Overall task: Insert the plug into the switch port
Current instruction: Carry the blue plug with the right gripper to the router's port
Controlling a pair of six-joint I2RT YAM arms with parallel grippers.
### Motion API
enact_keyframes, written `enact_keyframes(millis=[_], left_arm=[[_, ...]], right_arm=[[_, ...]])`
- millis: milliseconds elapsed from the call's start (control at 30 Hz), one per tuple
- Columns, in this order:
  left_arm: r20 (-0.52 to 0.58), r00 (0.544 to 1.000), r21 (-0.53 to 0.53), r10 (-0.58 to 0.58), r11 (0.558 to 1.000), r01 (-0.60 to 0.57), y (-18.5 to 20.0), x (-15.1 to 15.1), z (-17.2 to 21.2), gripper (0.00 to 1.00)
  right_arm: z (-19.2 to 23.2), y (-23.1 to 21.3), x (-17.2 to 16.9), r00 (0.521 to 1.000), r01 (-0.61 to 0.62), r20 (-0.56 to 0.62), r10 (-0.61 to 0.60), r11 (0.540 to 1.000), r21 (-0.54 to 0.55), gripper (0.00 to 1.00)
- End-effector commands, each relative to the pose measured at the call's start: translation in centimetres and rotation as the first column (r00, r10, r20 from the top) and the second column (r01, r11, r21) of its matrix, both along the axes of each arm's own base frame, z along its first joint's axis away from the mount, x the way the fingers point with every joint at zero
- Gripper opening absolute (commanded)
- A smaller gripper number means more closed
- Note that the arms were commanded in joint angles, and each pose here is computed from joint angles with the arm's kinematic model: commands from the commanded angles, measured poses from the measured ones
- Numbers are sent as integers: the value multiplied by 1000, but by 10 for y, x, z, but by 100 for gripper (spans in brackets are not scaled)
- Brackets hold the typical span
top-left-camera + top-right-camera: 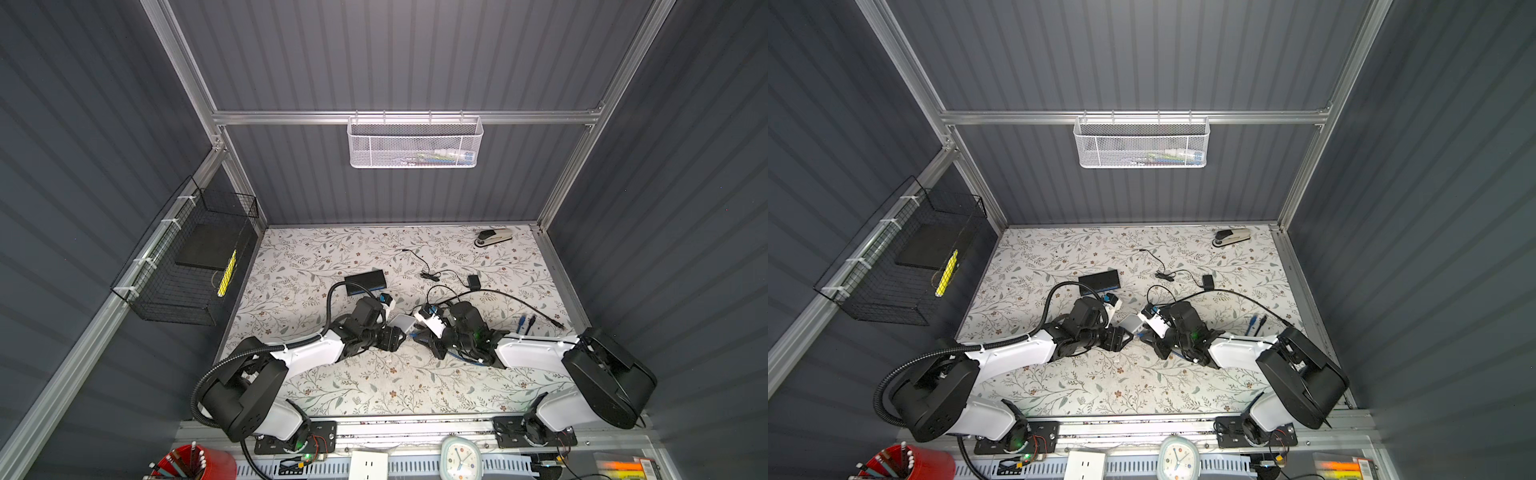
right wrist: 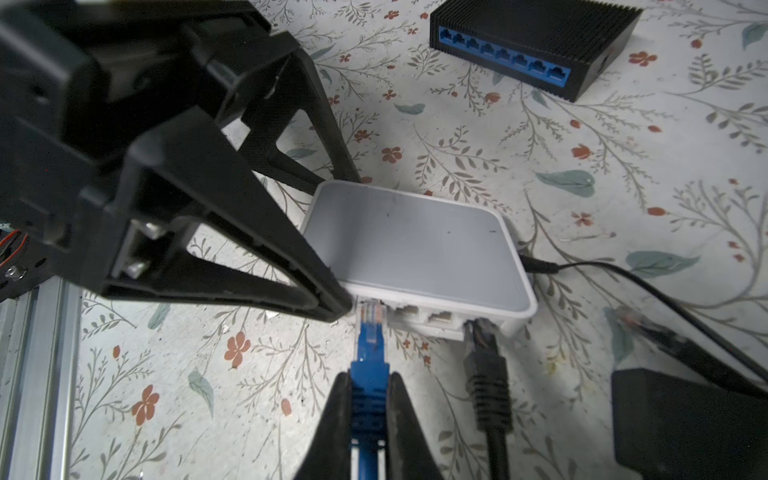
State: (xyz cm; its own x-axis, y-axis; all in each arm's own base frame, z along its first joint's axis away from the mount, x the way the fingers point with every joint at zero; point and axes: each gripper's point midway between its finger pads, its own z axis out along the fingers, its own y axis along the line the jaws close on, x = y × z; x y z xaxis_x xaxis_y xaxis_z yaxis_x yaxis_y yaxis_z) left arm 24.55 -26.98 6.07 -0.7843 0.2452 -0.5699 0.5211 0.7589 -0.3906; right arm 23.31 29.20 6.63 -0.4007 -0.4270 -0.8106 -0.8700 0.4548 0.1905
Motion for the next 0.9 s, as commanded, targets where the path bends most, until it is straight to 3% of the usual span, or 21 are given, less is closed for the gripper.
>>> enact_keyframes(millis=[0,567,867], left_arm=[[-7,1000,-8,-22,1000,22,4,-8,3,53],[-19,999,-17,-49,999,49,0,-9,1,53],[-24,997,-25,-70,997,70,-1,-13,2,53]], right_arm=[[-1,2,3,1000,15,-13,-15,1000,-9,0],[13,13,-2,999,-40,-3,40,997,62,0],[4,10,10,999,14,-37,-14,1000,-3,0]])
